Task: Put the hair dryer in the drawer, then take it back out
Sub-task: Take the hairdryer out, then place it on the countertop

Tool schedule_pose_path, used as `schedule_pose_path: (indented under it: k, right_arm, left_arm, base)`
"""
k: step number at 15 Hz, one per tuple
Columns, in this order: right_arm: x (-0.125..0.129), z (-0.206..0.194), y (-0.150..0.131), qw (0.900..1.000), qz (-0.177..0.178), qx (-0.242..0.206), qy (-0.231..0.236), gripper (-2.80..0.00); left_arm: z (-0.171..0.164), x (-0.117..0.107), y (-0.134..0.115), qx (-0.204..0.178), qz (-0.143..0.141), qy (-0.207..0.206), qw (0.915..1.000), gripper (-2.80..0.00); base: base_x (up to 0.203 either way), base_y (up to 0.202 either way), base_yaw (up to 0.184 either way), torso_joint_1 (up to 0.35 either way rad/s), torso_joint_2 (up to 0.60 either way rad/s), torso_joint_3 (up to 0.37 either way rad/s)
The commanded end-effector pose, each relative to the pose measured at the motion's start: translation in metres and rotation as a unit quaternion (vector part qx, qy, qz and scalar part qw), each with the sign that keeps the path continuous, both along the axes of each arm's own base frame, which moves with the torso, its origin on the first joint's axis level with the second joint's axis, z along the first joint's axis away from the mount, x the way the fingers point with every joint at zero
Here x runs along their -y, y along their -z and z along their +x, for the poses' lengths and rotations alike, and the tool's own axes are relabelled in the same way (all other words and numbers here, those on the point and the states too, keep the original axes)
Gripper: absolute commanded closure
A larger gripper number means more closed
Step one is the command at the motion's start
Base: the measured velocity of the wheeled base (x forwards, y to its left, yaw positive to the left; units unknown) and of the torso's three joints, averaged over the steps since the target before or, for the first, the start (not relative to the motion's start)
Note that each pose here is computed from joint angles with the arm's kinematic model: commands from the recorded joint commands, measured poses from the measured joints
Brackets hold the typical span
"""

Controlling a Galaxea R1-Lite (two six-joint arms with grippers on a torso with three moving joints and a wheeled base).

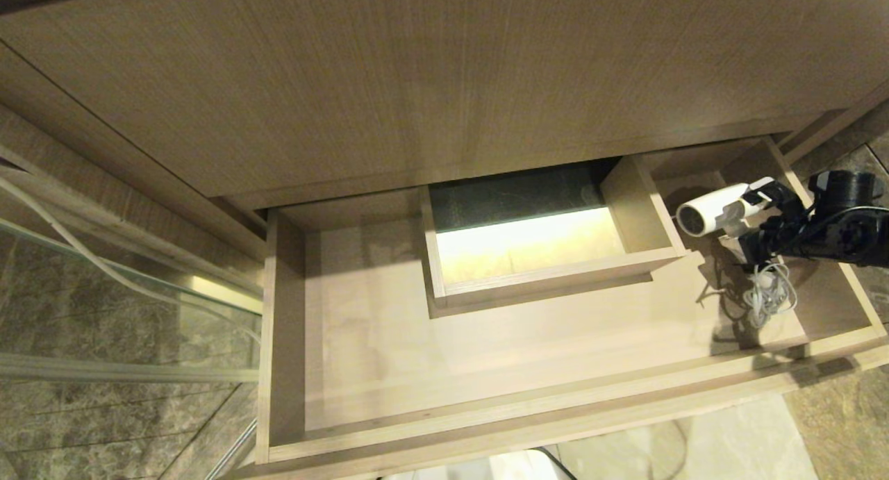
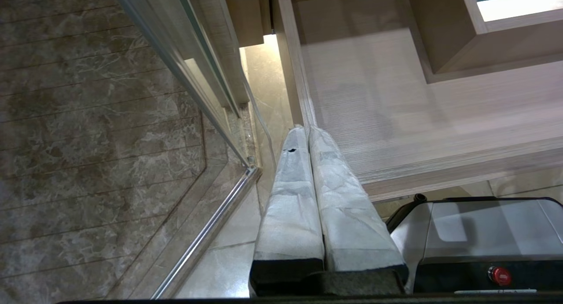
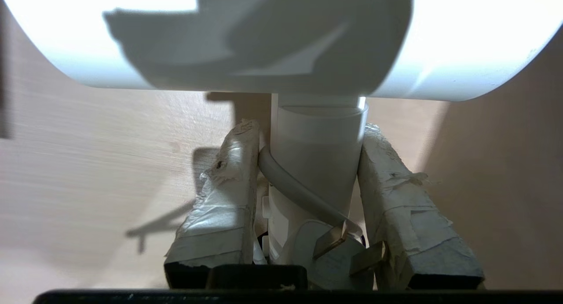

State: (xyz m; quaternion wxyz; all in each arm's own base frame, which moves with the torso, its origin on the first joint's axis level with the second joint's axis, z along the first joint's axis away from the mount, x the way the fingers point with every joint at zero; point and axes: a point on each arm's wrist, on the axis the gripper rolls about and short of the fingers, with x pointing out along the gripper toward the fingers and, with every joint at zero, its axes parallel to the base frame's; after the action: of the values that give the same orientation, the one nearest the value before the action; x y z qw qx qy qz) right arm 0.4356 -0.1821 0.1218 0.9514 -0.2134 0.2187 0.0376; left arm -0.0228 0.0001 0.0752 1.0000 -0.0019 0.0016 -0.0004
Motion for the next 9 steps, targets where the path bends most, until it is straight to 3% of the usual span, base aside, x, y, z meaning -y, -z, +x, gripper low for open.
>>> schedule_pose_path:
  k: [1, 6, 9]
  right_arm:
    - [-0.010, -0.022, -0.046, 0.999, -0.017, 0.037, -0.002, 0.00]
    - [-0.032, -0.075, -0.110, 0.996, -0.037, 0.081, 0.003, 0.00]
    - [-0.050, -0.119, -0.148, 0.996, -0.033, 0.081, 0.004, 0.00]
  left_arm:
    - [0.000, 0.000, 0.000, -0.001, 0.000, 0.000, 1.0000, 0.00]
    - [0.000, 0.000, 0.000, 0.000, 0.000, 0.000, 1.0000, 0.00]
    - [0.000, 0.000, 0.000, -0.001, 0.000, 0.000, 1.0000, 0.00]
  base:
    - [0.000, 0.000, 0.000, 0.000, 0.00, 0.000]
    - [0.000, 0.000, 0.000, 0.000, 0.00, 0.000]
    - [0.000, 0.000, 0.000, 0.000, 0.00, 0.000]
